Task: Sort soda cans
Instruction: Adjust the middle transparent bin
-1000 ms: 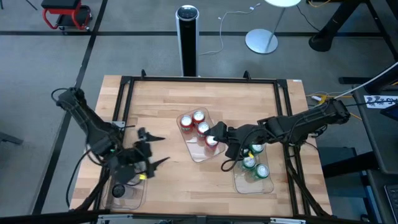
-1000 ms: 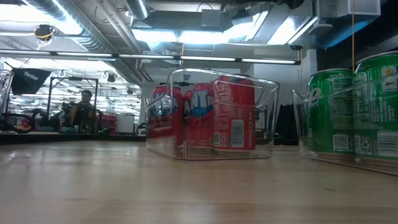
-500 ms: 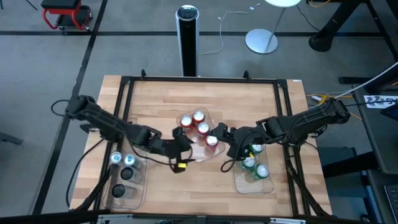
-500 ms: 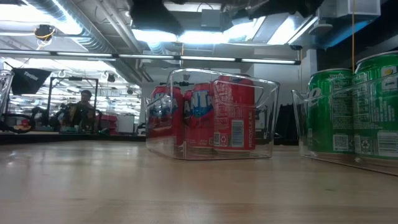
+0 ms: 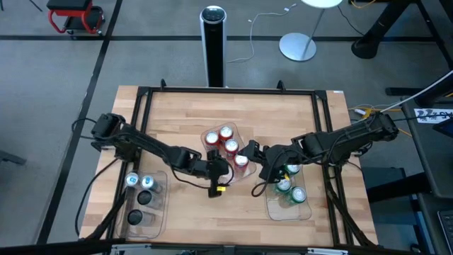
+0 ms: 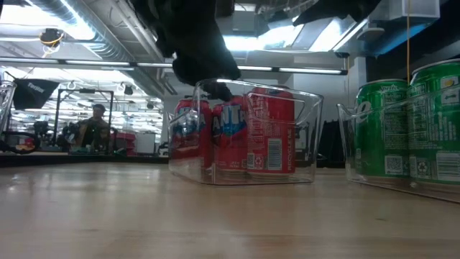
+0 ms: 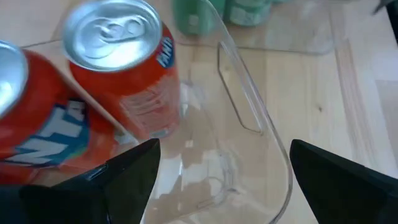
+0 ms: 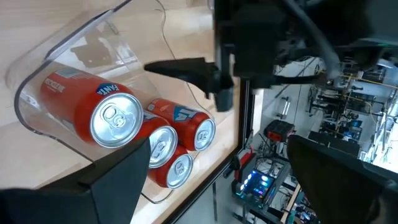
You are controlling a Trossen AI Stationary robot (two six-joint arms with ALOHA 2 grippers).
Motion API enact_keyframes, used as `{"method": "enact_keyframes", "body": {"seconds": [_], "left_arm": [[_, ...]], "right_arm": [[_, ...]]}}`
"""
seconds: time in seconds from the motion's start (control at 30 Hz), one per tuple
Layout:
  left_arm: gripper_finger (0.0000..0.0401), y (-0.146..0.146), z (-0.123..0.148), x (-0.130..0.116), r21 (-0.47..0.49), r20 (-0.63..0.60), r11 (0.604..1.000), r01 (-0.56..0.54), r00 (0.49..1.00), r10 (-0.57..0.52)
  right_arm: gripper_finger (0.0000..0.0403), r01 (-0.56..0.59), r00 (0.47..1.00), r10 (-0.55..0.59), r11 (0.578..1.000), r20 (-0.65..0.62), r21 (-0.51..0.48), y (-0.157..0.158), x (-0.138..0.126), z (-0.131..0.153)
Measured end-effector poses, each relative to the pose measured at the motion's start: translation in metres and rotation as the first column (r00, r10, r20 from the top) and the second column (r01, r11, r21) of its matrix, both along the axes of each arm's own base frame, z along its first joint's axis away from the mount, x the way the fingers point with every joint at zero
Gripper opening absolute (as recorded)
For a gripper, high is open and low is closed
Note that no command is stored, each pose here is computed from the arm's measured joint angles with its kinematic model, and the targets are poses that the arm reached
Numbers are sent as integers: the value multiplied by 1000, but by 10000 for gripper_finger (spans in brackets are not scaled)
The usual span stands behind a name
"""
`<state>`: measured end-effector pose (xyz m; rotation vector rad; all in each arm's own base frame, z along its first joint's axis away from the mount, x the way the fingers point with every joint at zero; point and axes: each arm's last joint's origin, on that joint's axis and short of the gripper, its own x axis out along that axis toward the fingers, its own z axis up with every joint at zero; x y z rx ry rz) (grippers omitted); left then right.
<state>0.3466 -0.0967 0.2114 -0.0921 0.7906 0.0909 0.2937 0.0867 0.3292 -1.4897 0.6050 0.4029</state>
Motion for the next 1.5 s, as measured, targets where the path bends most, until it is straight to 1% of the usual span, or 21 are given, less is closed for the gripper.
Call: {"method": "enact_keyframes", "body": {"seconds": [0.13,0.23,0.3,0.4,0.57,0.7,0.87,1.03,1.13,1.2,1.37,1.5], "left_arm": [[347,-2,-7,2,-4,-20,999,37,999,-37],[345,-3,-5,3,-16,-5,999,39,999,-39],[336,-3,-6,2,-18,-8,999,41,999,-41],[312,-2,-14,1,-10,-3,999,51,999,-51],[258,-2,-18,0,-22,25,998,56,998,-56],[209,-7,-20,-1,-21,21,995,94,995,-93],[131,-18,-25,-3,7,7,990,140,990,-140],[47,-33,-25,-9,44,-3,975,216,976,-216],[14,-43,-25,-13,49,-13,965,259,966,-259],[9,-51,-25,-17,50,-20,952,303,953,-303],[22,-76,-25,-30,63,-26,912,404,915,-404],[18,-97,-26,-43,47,-40,861,506,863,-504]], "right_arm": [[376,0,1000,0,1000,-2,0,0,0,0],[376,0,1000,0,1000,-5,-1,0,0,0],[376,0,1000,0,1000,-5,-1,0,0,0],[376,0,1000,0,1000,-7,-2,0,0,-1],[376,0,1000,0,1000,-13,-4,0,-1,-1],[376,0,1000,0,1000,-13,-4,0,-1,-1],[376,0,1000,0,1000,-14,-4,0,-1,-1],[376,4,1000,-4,1000,-16,0,0,-1,-1],[376,11,1000,-11,1000,-15,10,0,-1,-1],[376,8,1000,-7,1000,-16,14,0,-1,-1],[376,-37,999,39,996,-29,76,2,-1,-2],[376,-59,997,63,993,-35,105,3,-1,-2]]}}
